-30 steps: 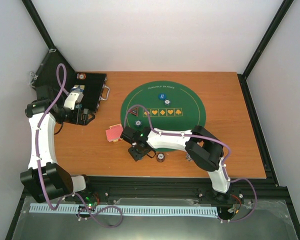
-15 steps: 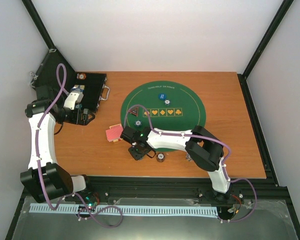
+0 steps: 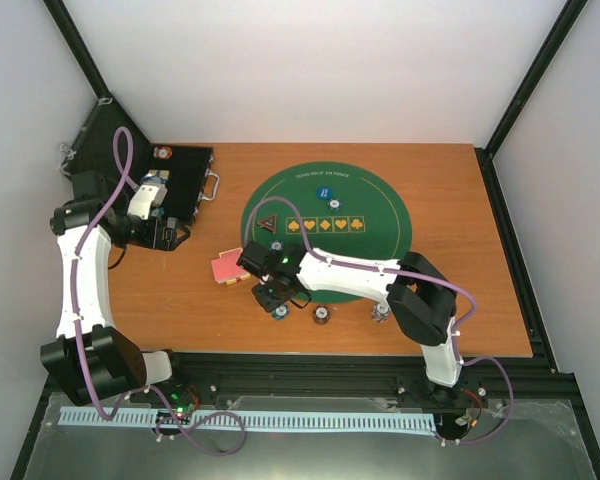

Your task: Distribute texas hold em gaming equipment

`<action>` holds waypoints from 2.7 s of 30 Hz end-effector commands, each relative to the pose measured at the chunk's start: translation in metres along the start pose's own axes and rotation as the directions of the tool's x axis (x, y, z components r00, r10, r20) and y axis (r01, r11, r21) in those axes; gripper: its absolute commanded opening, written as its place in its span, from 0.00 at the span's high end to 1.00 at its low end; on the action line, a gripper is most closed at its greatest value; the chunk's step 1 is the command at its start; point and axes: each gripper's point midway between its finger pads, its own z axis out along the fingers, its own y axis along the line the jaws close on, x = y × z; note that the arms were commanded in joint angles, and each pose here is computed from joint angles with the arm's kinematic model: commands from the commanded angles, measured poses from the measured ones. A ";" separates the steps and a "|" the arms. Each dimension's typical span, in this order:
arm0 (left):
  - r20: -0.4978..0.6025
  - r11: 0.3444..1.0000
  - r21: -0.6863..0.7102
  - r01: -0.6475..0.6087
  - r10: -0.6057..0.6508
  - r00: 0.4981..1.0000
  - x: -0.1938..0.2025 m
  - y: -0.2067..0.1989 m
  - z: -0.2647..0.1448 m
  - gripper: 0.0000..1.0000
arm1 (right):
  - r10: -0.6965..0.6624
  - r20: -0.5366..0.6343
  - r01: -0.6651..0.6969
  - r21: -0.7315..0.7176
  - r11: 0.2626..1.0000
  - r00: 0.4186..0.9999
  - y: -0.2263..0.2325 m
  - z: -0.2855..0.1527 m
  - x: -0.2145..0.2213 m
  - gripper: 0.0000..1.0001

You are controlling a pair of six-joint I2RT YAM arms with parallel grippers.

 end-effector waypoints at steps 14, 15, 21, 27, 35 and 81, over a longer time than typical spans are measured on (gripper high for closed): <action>0.050 0.998 0.002 -0.058 0.058 0.997 -0.013 -0.012 -0.020 0.00 | 0.195 0.042 -0.199 0.120 0.973 0.980 -0.134 -0.030 0.004 0.75; 0.050 0.998 0.003 -0.058 0.057 0.997 -0.013 -0.013 -0.020 0.00 | 0.213 0.037 -0.216 0.126 0.968 0.976 -0.144 -0.028 0.008 0.76; 0.050 0.998 0.002 -0.060 0.060 0.997 -0.014 -0.013 -0.020 0.00 | 0.281 0.025 -0.282 0.127 0.951 0.959 -0.177 -0.017 0.017 0.75; 0.050 0.998 0.004 -0.059 0.059 0.997 -0.015 -0.013 -0.020 0.00 | 0.323 0.004 -0.320 0.148 0.936 0.947 -0.195 -0.003 0.028 0.75; 0.053 0.998 0.012 -0.058 0.057 0.997 -0.016 -0.014 -0.020 0.00 | 0.350 -0.029 -0.341 0.155 0.927 0.936 -0.206 0.014 0.044 0.75; 0.041 0.998 0.016 -0.055 0.055 0.998 -0.012 -0.011 -0.014 0.00 | 0.285 0.035 -0.287 0.175 0.942 0.958 -0.188 -0.033 0.033 0.31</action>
